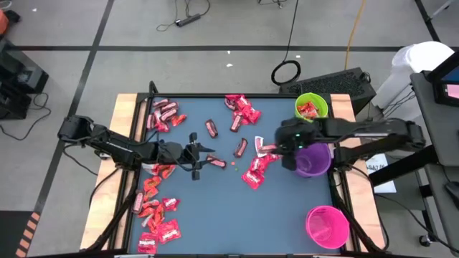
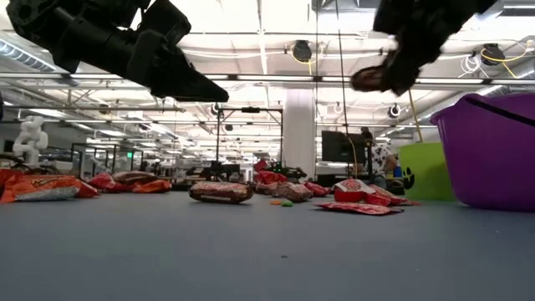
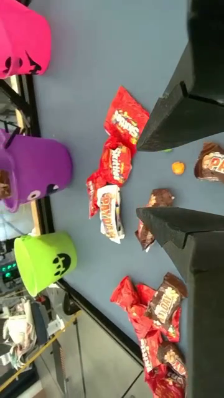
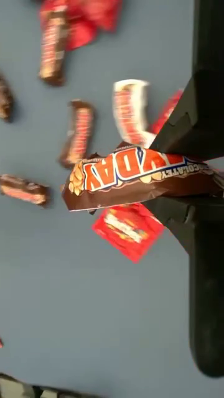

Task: Organize candy in baskets
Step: Put the brown chocolate bar into the violet bucket

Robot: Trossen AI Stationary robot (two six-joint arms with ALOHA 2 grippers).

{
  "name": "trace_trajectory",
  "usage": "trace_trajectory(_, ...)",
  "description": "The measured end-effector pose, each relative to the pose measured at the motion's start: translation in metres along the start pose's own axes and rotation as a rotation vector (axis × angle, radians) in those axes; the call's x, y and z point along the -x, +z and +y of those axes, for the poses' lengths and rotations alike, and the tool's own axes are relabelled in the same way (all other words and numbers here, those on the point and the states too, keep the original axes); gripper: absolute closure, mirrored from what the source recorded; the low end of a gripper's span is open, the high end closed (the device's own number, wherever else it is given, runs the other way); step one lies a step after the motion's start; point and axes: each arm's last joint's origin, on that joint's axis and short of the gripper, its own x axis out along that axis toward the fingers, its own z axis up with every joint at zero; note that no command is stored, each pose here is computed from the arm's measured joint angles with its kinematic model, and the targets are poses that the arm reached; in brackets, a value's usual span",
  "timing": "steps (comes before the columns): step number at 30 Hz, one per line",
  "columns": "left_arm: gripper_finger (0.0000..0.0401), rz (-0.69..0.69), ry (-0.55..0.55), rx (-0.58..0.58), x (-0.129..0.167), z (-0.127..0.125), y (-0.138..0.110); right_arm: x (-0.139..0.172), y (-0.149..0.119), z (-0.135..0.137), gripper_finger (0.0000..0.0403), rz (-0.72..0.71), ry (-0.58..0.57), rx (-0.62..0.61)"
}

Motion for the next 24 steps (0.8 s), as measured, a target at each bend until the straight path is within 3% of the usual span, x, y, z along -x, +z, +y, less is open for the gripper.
trace_trajectory(10,0.0239,-0.006,0.003,0.002,0.0,0.0,0.001,0.05,-0.046,0.001,0.0344,0.207,-0.056,-0.36)
trace_trajectory(19,0.0239,-0.003,0.003,0.009,0.0,0.0,0.0,0.076,-0.072,-0.003,0.0344,0.26,-0.215,-0.542)
trace_trajectory(24,0.0239,-0.003,0.003,0.008,0.0,0.0,0.0,0.076,-0.073,-0.004,0.0342,0.273,-0.227,-0.547)
